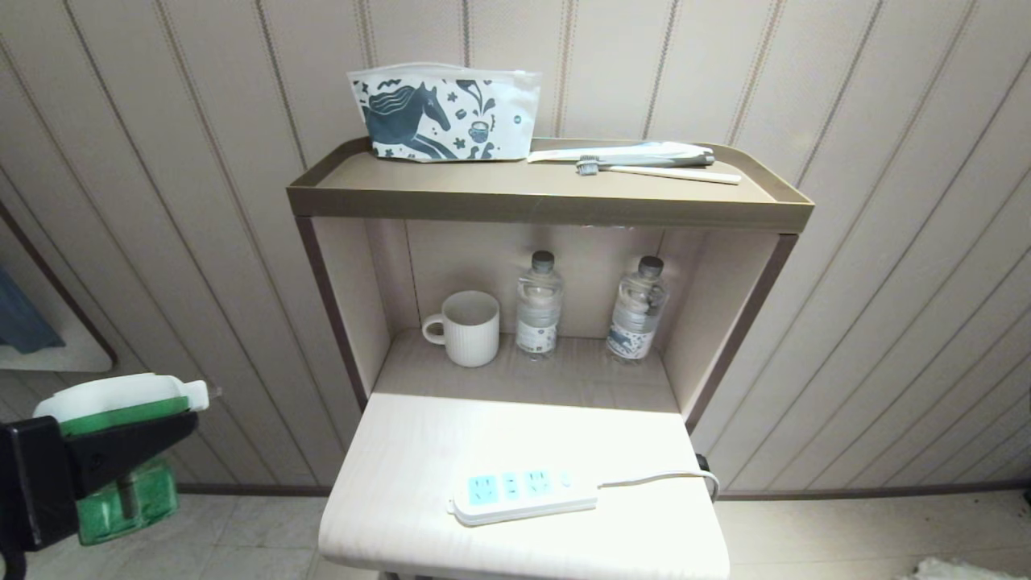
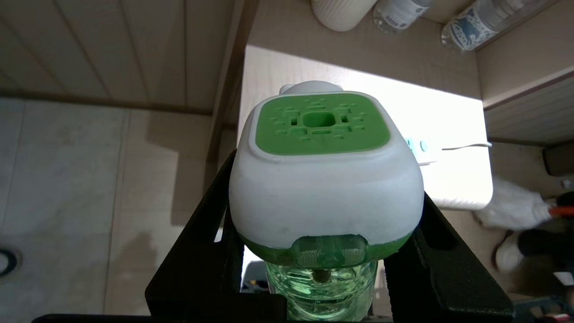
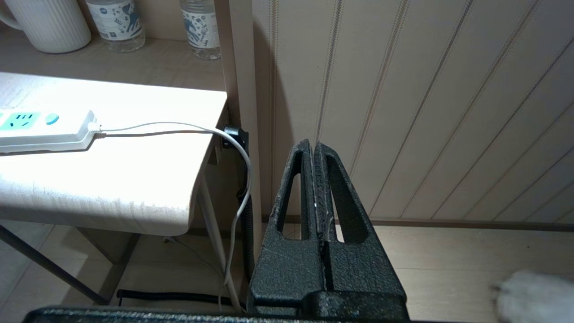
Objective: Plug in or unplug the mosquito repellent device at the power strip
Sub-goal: Place the mosquito repellent liquid on the table
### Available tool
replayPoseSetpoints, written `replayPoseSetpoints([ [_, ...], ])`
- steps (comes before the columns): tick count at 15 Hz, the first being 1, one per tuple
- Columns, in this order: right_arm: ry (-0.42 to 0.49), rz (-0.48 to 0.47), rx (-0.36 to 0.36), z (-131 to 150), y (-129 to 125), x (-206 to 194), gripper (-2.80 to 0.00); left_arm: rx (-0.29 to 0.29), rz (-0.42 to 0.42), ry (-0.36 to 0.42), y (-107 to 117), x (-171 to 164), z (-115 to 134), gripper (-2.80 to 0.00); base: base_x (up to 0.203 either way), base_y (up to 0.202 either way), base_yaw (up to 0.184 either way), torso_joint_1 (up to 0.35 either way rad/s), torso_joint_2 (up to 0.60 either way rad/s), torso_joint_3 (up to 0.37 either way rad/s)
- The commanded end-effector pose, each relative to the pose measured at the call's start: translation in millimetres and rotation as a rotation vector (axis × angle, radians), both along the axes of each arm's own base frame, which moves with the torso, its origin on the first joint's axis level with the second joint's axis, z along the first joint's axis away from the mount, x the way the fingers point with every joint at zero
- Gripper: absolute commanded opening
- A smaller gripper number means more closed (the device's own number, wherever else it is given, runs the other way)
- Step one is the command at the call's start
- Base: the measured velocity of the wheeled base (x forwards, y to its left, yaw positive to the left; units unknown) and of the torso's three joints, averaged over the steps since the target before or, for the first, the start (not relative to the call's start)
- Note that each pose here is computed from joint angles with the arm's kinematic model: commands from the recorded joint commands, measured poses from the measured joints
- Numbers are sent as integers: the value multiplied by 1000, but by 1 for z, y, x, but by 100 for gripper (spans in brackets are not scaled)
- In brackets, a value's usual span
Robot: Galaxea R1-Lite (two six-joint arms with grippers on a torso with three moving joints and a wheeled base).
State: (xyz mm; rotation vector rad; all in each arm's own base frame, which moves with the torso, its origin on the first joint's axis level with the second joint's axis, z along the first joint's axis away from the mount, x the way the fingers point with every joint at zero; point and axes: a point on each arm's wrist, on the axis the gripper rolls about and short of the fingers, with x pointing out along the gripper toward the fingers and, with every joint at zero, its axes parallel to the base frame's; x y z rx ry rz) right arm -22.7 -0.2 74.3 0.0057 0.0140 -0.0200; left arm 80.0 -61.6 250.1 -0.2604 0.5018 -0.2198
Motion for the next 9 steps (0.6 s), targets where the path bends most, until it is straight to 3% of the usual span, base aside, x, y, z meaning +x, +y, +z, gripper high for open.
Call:
replayPoseSetpoints([
  [1,2,0,0,0,0,0,-280,-5,-16,-47,-4,5,-11,-280,0,0,0,0,0,0],
  [4,1,0,0,0,0,0,-280,2,-61,-238,-12,13,-15,-280,0,0,0,0,0,0],
  [7,1,0,0,0,0,0,-280,90,-12,-317,-19,20,-20,-280,0,0,0,0,0,0],
  [9,1,0,0,0,0,0,-280,121,-61,-354,-24,11,-25,-280,0,0,0,0,0,0],
])
